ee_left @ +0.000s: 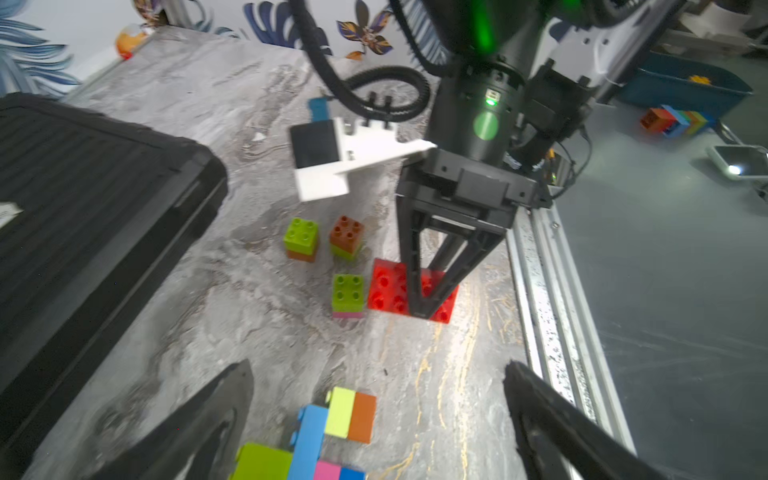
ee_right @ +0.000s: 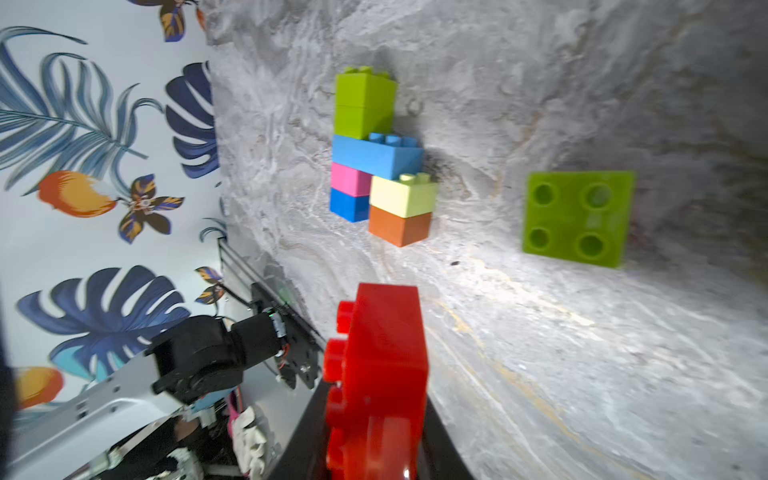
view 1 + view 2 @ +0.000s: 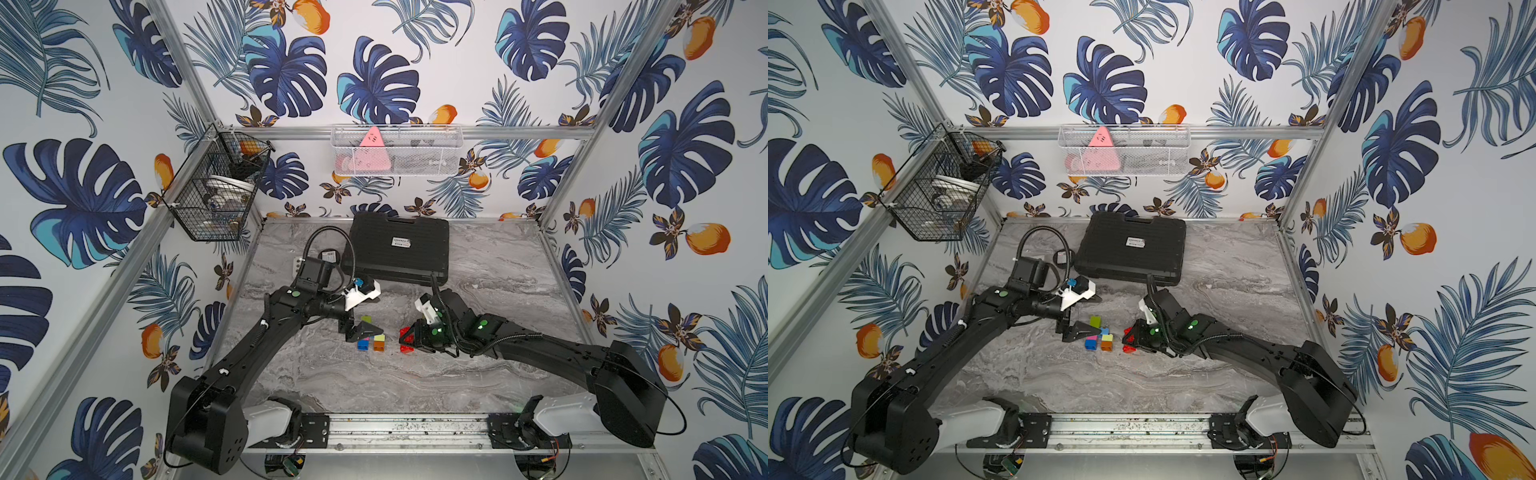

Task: Assemble the letter h with lego
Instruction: Place the lego brick at the center of the board.

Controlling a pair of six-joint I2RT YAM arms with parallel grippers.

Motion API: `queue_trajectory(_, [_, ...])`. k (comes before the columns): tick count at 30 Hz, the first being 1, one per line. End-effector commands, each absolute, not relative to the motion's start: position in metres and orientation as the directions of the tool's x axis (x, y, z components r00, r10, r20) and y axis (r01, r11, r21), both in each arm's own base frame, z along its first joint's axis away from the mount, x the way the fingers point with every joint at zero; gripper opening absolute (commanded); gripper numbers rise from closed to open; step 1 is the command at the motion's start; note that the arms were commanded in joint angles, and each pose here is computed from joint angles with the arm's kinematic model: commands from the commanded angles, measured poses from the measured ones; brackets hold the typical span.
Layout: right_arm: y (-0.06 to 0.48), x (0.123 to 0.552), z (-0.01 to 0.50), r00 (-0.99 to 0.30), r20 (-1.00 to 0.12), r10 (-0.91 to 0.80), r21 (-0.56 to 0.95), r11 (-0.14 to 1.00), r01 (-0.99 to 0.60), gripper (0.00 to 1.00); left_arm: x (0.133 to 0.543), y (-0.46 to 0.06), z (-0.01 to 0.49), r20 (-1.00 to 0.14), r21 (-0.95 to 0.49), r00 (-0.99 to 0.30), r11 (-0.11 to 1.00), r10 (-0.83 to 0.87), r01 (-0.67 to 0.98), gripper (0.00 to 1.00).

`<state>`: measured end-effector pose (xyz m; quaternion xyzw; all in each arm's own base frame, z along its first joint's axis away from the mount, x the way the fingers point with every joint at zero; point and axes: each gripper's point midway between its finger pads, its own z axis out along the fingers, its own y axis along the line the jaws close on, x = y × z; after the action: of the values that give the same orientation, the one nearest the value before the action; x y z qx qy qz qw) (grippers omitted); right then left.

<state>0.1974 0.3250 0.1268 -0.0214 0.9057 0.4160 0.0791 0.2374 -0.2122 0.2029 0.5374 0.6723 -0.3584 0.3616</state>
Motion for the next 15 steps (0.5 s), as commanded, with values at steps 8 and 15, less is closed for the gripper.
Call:
queue_trajectory(8, [0.363, 0.191, 0.170, -0.983, -0.176, -0.045, 0.861, 0.478, -0.175, 0.27, 0.207, -0.233, 0.179, -0.850, -0.040, -0.052, 0.034, 0.524, 0.999, 0.99])
queue_trajectory(15, [0.375, 0.187, 0.170, -0.983, -0.167, -0.079, 0.857, 0.481, -0.184, 0.26, 0.219, -0.238, 0.162, -0.803, 0.037, -0.016, 0.076, 0.596, 0.996, 0.99])
